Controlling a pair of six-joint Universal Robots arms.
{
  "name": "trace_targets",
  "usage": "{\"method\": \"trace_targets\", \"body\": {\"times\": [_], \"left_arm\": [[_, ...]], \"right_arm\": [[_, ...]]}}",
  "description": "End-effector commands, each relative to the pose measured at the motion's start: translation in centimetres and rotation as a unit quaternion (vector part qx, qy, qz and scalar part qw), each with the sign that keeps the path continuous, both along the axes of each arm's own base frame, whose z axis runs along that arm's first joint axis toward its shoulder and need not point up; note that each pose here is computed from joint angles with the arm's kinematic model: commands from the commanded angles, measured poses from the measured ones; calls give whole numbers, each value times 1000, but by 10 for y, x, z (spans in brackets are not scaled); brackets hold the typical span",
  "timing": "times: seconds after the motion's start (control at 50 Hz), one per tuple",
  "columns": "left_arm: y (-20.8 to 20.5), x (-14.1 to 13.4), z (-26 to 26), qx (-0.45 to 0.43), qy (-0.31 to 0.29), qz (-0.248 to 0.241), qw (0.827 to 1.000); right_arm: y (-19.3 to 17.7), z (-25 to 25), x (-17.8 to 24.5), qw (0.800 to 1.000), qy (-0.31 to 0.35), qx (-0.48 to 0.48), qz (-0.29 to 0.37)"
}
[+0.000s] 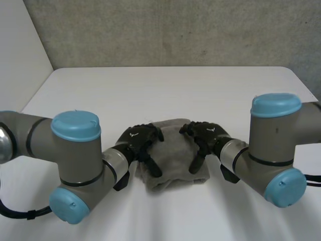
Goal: Fold the towel.
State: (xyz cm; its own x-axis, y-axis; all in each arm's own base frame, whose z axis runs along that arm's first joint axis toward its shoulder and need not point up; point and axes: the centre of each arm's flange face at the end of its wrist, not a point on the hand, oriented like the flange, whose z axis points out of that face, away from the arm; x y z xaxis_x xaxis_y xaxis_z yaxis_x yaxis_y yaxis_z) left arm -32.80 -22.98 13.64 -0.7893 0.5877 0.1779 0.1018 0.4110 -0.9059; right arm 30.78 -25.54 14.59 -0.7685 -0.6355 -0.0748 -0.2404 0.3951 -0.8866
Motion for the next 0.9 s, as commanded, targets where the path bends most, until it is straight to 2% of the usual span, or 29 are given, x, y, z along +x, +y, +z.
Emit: {"method": "trace_targets", "body": {"times": [0.02, 0.18, 0.34, 0.48, 0.6, 0.66, 0.7, 0.76, 0.8, 0.9], "left_arm": [[-5, 4, -12, 7, -16, 22, 1000], [-8, 5, 4, -8, -2, 26, 1000], [-7, 6, 42, -47, 28, 26, 998], [-3, 12, 82, -77, 51, 32, 995], [1, 19, 110, -81, 46, 43, 995], [0, 27, 136, -99, 50, 66, 992], [-3, 39, 159, -119, 52, 102, 986], [-6, 46, 166, -125, 51, 121, 983], [-11, 58, 175, -130, 45, 150, 979], [-11, 68, 186, -138, 45, 165, 975]], "right_arm": [[-2, -21, 1, 1000, 13, 14, -1], [1, -10, 2, 1000, 7, 5, 2], [4, 39, 2, 998, -25, -50, -5], [10, 92, -6, 991, -43, -120, -51], [12, 123, -16, 984, -50, -149, -84], [15, 143, -23, 980, -56, -164, -98], [21, 163, -29, 976, -65, -179, -105], [27, 179, -33, 973, -73, -192, -108], [29, 182, -35, 972, -75, -195, -110], [30, 192, -40, 968, -80, -206, -118]]}}
